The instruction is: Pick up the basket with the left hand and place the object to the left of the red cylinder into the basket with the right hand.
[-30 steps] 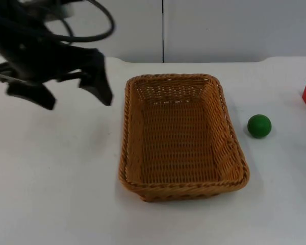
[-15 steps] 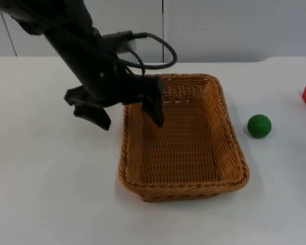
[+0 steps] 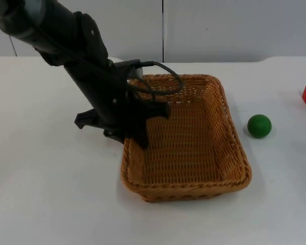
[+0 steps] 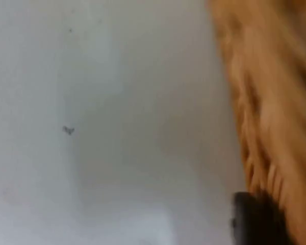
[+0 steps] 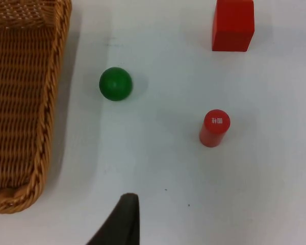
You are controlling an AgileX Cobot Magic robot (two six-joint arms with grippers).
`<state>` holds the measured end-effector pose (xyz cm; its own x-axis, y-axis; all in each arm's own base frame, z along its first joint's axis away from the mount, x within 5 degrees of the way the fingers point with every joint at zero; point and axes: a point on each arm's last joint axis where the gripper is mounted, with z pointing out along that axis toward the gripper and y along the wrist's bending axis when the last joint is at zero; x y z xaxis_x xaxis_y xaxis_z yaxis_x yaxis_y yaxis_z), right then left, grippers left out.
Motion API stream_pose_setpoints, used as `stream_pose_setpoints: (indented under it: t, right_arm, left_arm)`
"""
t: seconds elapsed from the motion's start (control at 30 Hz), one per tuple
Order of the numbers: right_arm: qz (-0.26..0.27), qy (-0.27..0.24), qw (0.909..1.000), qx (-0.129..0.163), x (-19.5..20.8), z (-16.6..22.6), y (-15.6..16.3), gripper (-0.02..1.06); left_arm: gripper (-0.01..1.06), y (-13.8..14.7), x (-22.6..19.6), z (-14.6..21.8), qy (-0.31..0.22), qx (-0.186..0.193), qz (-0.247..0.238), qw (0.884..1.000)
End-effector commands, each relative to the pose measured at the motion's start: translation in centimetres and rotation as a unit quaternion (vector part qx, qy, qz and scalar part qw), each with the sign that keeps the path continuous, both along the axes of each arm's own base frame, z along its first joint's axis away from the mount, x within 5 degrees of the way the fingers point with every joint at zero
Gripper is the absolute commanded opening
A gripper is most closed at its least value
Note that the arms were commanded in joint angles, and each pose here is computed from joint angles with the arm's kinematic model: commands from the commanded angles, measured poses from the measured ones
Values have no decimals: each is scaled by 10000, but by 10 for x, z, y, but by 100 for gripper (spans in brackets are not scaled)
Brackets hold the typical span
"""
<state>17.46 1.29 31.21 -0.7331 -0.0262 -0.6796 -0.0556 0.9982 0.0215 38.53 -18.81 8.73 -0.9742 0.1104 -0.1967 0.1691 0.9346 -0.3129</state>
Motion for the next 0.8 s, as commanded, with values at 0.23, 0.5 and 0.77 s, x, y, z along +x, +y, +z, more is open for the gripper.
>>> stream_pose_setpoints:
  t: [0.23, 0.5, 0.77]
  right_arm:
    - [4, -90, 9999, -66, 1, 2, -2, 105]
    - [10, -19, 9998, -173, 0, 1, -3, 105]
    - [10, -15, 9998, -173, 0, 1, -3, 105]
  left_arm:
    - [0, 11, 1, 34, -7, -136, 129, 9998]
    - [0, 55, -10, 87, -100, -264, 387, 9989]
    - [0, 108, -51, 106, -176, -342, 680, 9969]
